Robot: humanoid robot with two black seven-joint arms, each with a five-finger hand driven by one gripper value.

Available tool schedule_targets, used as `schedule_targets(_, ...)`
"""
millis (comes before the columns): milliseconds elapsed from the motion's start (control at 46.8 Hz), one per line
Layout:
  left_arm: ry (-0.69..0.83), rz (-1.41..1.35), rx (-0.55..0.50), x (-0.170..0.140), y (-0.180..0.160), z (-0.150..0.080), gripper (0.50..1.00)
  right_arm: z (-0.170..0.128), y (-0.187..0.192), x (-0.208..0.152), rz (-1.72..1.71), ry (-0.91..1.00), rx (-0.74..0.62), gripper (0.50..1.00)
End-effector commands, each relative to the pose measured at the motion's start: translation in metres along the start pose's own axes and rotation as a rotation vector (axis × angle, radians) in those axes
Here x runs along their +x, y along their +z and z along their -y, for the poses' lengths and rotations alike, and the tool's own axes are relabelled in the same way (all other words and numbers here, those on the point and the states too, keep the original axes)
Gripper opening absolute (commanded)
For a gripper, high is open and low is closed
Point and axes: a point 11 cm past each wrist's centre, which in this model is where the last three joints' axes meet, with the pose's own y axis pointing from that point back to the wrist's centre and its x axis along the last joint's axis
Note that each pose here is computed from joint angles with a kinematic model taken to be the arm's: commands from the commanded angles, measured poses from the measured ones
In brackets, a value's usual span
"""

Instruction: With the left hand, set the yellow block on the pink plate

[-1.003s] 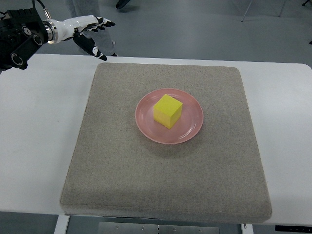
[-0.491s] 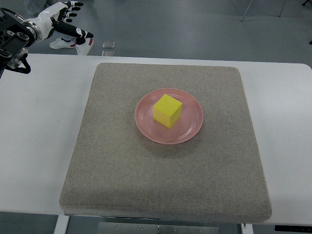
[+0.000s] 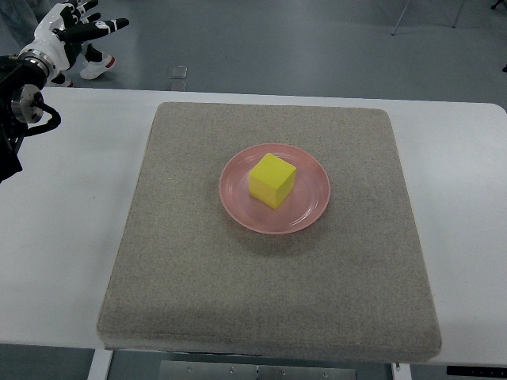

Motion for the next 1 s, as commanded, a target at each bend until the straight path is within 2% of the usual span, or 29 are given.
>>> schedule_targets(0, 0.041, -0.069, -0.012, 0.005, -0.002, -0.001, 0.984, 0.0, 0.001, 0.0, 0.0, -0.001, -0.001, 0.924)
schedule_targets(448, 0.141, -0.589, -0.035, 0.0, -0.027, -0.004, 0.981, 0.0, 0.001, 0.0, -0.001, -0.001, -0.001, 0.924)
schedule_targets(619, 0.136, -0.603, -0.009, -0.004, -0.042, -0.007, 0.984, 0.0, 0.001, 0.0, 0.0, 0.0, -0.001, 0.924)
schedule_targets(982, 0.067, -0.606, -0.034, -0.013, -0.034, -0.005, 0.99, 0.0, 0.0, 0.0, 0.0, 0.001, 0.0, 0.924)
